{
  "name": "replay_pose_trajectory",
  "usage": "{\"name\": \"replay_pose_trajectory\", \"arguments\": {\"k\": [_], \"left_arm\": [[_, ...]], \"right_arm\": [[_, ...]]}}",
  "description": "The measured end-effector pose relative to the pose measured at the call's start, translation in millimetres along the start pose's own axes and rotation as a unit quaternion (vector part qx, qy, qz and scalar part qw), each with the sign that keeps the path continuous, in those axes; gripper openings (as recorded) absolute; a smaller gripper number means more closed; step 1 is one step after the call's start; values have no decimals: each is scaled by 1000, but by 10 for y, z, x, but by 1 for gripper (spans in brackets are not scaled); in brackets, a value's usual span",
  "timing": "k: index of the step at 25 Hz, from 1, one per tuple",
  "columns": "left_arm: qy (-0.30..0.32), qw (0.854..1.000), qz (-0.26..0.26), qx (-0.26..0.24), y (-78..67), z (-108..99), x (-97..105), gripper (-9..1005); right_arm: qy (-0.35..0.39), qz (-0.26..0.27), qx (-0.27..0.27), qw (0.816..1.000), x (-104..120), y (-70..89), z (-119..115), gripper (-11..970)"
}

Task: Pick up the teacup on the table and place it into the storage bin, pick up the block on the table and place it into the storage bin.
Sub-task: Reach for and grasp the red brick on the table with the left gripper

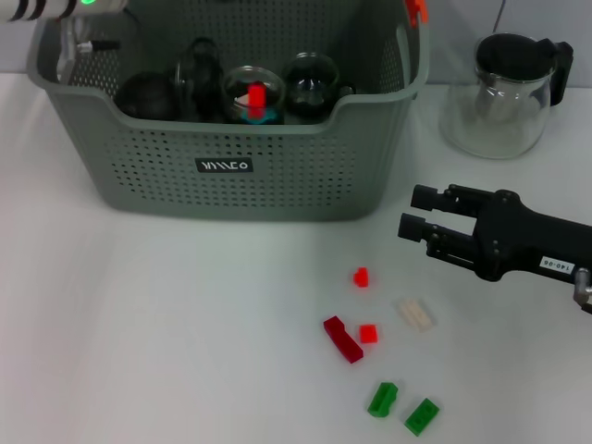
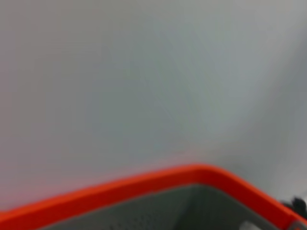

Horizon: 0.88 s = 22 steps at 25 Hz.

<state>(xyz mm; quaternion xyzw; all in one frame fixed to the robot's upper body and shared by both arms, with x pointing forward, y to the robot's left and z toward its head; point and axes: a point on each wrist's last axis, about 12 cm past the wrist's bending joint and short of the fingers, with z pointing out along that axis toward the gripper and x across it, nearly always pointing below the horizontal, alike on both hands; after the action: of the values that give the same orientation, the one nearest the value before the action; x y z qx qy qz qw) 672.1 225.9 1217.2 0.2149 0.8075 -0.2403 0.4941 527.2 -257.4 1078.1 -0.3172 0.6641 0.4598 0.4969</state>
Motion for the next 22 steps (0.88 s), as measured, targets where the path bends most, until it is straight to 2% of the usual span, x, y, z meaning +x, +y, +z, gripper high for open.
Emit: {"name": "replay_pose_trajectory", "arguments": {"k": [2,4,7,9,11,13,17,20,22], "left_arm": [[-19,1000,-1,-16,-13,-77,38,568],[-25,999,-6,-24,-17,-187,85,588],[-40,998,-43,5,-23,-369,181,618],[-69,993,-62,74,-64,-566,308,614],[-113,983,-58,136,-98,-755,443,608],[-164,968,-45,182,-109,-979,653,600],[-196,952,-29,233,-129,-1241,1119,584],[-173,951,-14,256,-200,-1275,1444,572],[-131,955,14,264,-270,-1252,1638,564]], "right_arm": [[0,-1,1,1000,6,1,-7,548],[0,-2,1,1000,6,1,-8,548],[-1,-2,1,1000,-4,-3,2,548],[-1,-3,0,1000,-8,-5,8,548],[-1,-3,0,1000,-12,-7,12,548],[-1,-3,0,1000,-13,-7,12,548],[-2,-1,-2,1000,-7,2,-3,547],[-1,-1,-3,1000,-3,6,-8,547],[1,-1,-7,1000,-3,11,-9,547]]}}
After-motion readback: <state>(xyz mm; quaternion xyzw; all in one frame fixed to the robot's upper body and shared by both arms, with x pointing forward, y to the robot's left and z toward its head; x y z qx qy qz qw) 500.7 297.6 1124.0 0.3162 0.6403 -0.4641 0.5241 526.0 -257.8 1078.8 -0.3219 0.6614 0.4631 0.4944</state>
